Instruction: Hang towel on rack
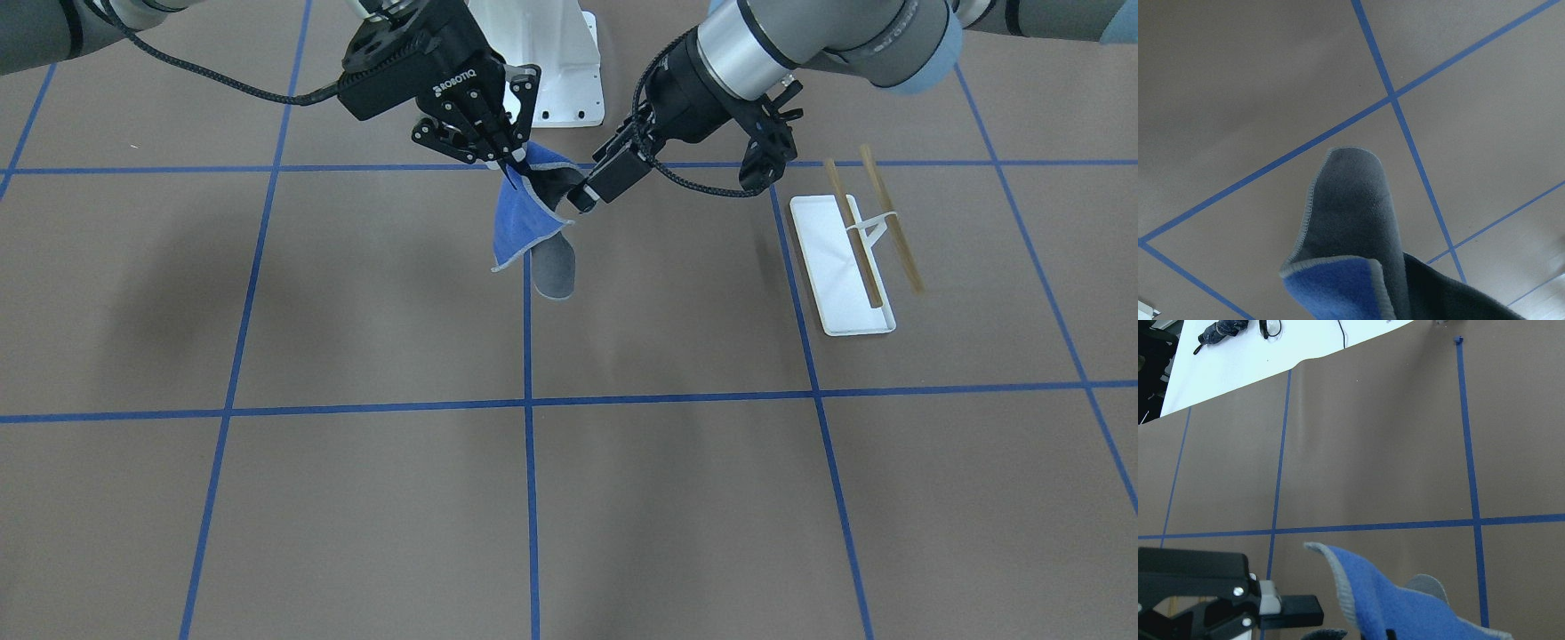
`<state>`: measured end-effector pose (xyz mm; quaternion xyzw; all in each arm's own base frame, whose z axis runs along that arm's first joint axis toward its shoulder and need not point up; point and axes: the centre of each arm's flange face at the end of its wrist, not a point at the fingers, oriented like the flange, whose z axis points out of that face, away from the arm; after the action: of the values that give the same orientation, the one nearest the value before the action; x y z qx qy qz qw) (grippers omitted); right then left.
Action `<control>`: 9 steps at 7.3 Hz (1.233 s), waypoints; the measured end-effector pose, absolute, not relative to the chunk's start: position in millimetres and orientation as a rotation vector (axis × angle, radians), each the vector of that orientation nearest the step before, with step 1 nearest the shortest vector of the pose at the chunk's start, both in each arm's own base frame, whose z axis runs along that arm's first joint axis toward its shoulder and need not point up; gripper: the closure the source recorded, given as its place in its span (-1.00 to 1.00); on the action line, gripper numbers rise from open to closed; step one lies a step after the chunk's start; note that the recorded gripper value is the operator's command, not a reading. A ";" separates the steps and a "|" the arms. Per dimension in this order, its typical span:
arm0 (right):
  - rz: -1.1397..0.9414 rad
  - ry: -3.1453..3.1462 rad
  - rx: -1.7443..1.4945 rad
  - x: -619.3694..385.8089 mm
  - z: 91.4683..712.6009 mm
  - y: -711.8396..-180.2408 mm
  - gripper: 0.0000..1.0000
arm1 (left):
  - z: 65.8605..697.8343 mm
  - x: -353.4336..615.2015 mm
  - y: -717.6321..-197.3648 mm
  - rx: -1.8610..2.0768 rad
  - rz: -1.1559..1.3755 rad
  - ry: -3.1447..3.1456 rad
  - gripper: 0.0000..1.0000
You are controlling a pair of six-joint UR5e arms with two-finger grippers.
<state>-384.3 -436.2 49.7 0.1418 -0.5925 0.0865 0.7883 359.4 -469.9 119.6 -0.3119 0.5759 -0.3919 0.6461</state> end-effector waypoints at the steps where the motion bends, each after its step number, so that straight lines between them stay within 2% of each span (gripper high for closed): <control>1: 0.185 -1.291 0.315 -383.2 48.0 -435.8 1.00 | 120.3 359.0 -469.5 -0.721 -0.905 1.306 0.38; 2: 0.185 -1.298 0.321 -382.4 47.4 -435.8 1.00 | 121.4 359.0 -469.5 -0.727 -0.912 1.303 0.81; 3: 0.185 -1.300 0.322 -382.1 47.9 -436.0 1.00 | 122.5 359.1 -469.5 -0.729 -0.914 1.302 1.00; 5: 0.188 -1.299 0.323 -381.3 50.1 -437.2 1.00 | 125.3 358.1 -468.1 -0.730 -0.907 1.301 1.00; 6: 0.191 -1.297 0.324 -380.3 50.9 -438.2 0.63 | 128.9 355.4 -465.5 -0.727 -0.900 1.304 1.00; 7: 0.196 -1.296 0.324 -379.3 51.6 -439.3 -0.98 | 133.7 352.3 -462.5 -0.724 -0.892 1.308 1.00; 9: 0.238 -1.276 0.352 -375.1 58.0 -443.2 -1.00 | 139.4 349.0 -459.1 -0.718 -0.874 1.327 1.00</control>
<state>-375.1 -443.2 58.0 0.1630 -0.5911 0.1101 0.7823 349.0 -459.1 139.4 -0.3151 0.5824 -0.3839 0.6435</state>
